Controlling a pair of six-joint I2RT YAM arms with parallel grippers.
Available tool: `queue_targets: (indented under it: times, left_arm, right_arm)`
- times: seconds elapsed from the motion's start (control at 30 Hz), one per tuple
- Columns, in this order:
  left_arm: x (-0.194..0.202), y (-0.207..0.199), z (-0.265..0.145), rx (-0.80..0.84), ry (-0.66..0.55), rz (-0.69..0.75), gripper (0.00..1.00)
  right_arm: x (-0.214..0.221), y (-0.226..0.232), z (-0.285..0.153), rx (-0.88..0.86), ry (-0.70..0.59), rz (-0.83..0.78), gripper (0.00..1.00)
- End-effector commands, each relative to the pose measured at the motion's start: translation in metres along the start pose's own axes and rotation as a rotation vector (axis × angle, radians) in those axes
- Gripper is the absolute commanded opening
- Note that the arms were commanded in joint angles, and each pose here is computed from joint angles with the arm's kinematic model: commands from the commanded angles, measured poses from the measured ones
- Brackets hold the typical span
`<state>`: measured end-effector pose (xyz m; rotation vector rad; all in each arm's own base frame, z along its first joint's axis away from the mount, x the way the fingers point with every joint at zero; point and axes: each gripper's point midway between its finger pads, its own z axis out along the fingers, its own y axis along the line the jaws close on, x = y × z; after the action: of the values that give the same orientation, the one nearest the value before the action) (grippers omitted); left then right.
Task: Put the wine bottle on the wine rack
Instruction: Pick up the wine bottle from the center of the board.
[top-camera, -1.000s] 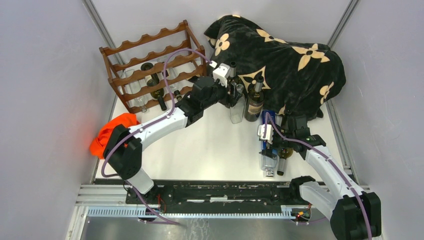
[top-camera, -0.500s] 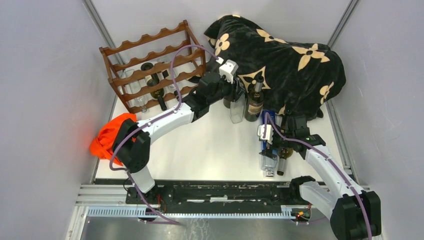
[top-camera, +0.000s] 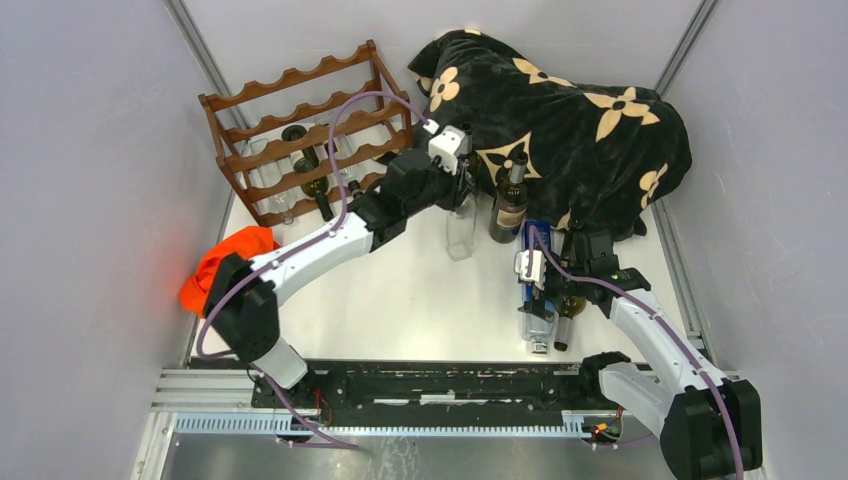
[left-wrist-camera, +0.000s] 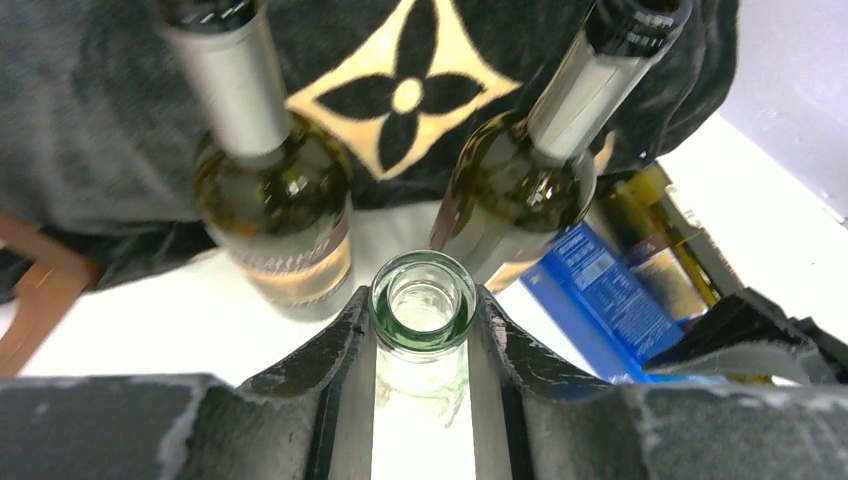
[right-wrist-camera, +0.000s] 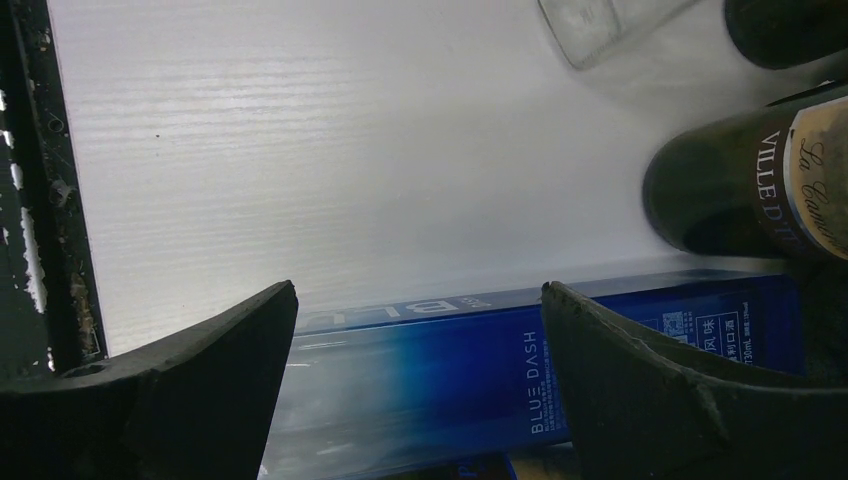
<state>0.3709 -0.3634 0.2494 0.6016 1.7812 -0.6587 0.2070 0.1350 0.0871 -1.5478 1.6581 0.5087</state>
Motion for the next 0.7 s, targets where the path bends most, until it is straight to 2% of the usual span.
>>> queue_targets:
  times: [0.0, 0.23, 0.5, 0.67]
  left_arm:
    - [-0.05, 0.006, -0.05, -0.061, -0.115, 0.062, 0.02]
    - [-0.023, -0.017, -0.101, 0.041, -0.065, -0.116, 0.02]
    - [-0.013, -0.042, -0.16, 0.164, -0.171, -0.344, 0.02]
    - [-0.018, -0.05, -0.176, 0.222, -0.239, -0.421, 0.02]
  right_arm:
    - [-0.013, 0.001, 0.0, -0.023, -0.056, -0.021, 0.98]
    - [-0.036, 0.017, 0.0, -0.101, -0.173, -0.063, 0.98]
    - [-0.076, 0.018, -0.004, -0.141, -0.304, -0.175, 0.98]
    - [-0.108, 0.027, 0.01, -0.212, -0.36, -0.172, 0.98]
